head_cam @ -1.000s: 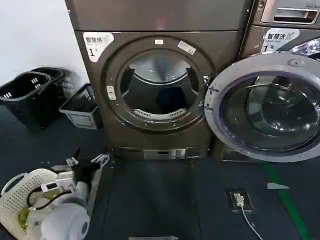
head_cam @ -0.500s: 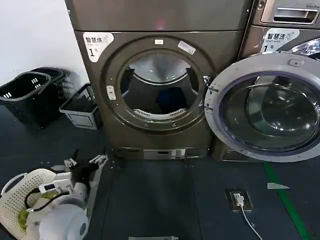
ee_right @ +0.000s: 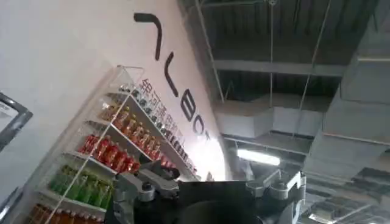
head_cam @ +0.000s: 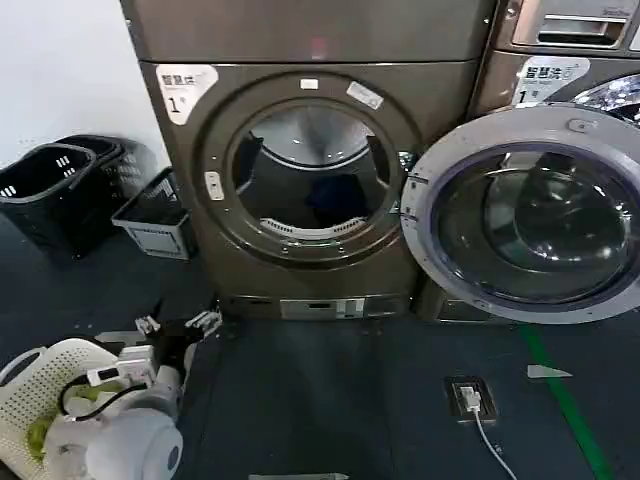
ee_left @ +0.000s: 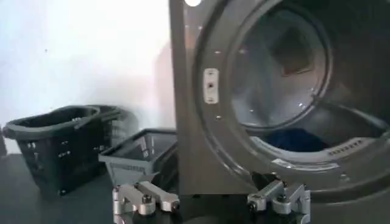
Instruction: Grasp the clothes from the dryer.
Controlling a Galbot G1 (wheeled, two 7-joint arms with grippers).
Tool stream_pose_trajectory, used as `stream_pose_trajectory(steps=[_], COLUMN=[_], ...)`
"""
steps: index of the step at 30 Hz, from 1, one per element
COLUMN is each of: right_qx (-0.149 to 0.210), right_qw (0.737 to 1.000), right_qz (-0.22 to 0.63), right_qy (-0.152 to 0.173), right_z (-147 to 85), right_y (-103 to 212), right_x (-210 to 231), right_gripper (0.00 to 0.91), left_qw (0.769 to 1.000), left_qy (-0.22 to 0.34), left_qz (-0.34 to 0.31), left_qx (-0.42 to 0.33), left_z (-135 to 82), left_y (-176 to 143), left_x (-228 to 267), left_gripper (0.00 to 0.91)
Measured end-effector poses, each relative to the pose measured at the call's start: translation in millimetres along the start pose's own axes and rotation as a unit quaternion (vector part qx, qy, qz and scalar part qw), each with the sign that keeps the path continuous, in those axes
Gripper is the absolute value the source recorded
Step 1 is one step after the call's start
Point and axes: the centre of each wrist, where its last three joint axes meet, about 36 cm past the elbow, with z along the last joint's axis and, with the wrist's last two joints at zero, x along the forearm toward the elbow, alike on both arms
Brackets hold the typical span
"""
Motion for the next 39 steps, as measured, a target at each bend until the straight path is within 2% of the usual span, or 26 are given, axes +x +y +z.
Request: stream_pose_trajectory(steps=[25, 39], right_qx=[-0.004, -0.016], right_qw=[1.0, 0.999], right_qz=[-0.003, -0.017], right_qy=[-0.006, -0.023], right_z=[-2, -2], right_y=[-2, -1], right_x=[0, 0], right_gripper=[0.907, 0.907], left_qw=[0.999, 0.997], left_qy=[-0.022, -0.049], left_qz=[0.042, 0.058], left_qx=[-0.007, -0.008], left_z=[-1, -1], left_y=[-15, -19], left_x=[-5, -8], left_gripper=[0.907, 0.907])
